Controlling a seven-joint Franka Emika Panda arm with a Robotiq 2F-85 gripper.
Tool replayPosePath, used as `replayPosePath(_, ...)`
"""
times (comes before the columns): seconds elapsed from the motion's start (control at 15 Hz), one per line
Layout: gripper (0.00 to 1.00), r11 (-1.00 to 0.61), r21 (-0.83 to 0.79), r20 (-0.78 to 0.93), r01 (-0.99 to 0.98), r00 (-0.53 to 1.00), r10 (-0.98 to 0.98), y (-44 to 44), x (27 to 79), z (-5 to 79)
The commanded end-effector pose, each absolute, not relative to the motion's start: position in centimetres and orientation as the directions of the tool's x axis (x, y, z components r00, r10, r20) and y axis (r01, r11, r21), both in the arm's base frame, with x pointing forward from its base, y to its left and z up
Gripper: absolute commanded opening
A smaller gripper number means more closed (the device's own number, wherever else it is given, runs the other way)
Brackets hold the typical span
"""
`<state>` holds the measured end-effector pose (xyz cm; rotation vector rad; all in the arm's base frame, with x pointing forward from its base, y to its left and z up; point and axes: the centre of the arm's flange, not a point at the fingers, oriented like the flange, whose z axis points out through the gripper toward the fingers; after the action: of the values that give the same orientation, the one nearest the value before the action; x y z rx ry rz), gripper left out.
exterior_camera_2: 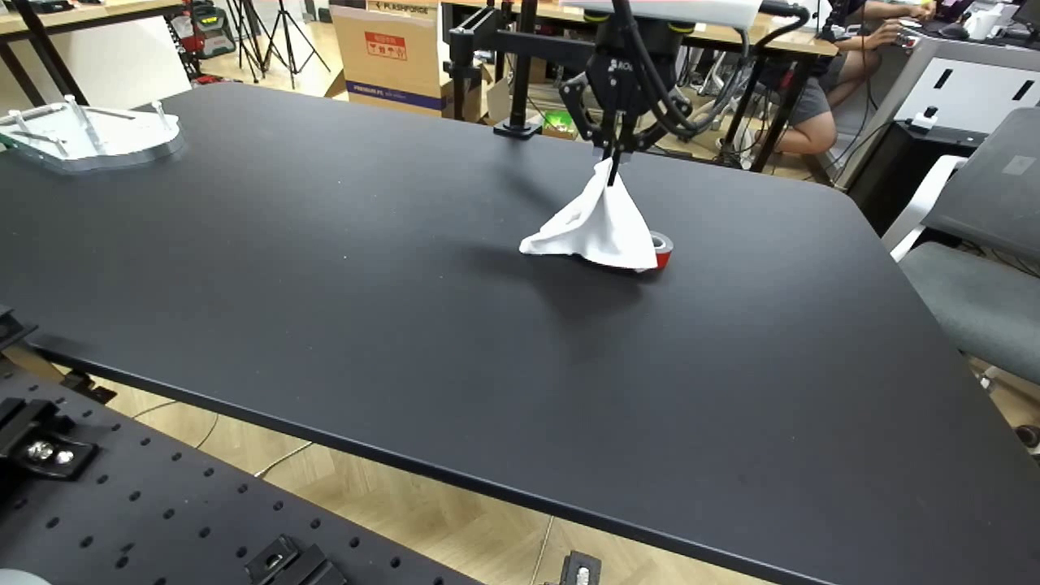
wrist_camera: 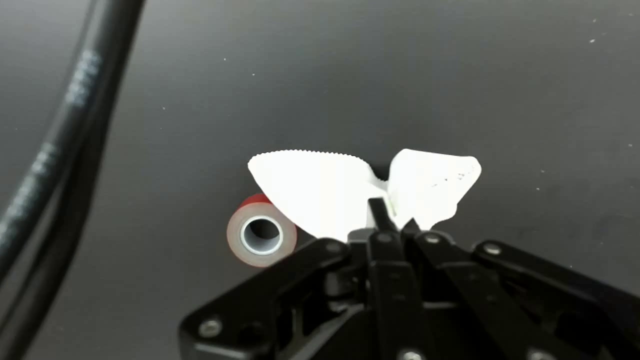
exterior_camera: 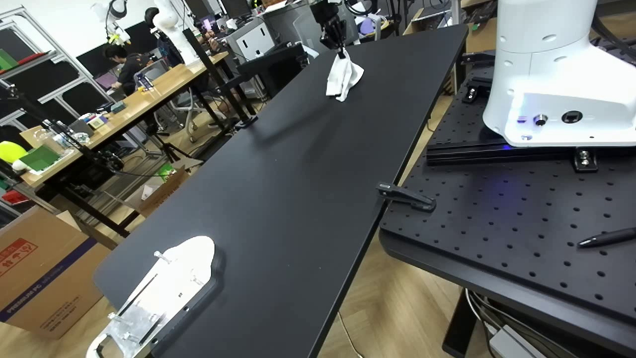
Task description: Hang the white cloth on the black stand
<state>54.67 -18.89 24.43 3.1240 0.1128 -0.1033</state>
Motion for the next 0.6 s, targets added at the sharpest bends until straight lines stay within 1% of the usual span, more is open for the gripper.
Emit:
replayPosePath(0.0, 0.01, -1.0, -0.002, -0.049, 0.003, 0.999, 0.003, -17.1, 56.2, 28.9)
replayPosePath(0.53, 0.01, -0.999, 0.024, 0.09, 0.037, 0.995, 0.039, -9.8, 59.5, 39.8)
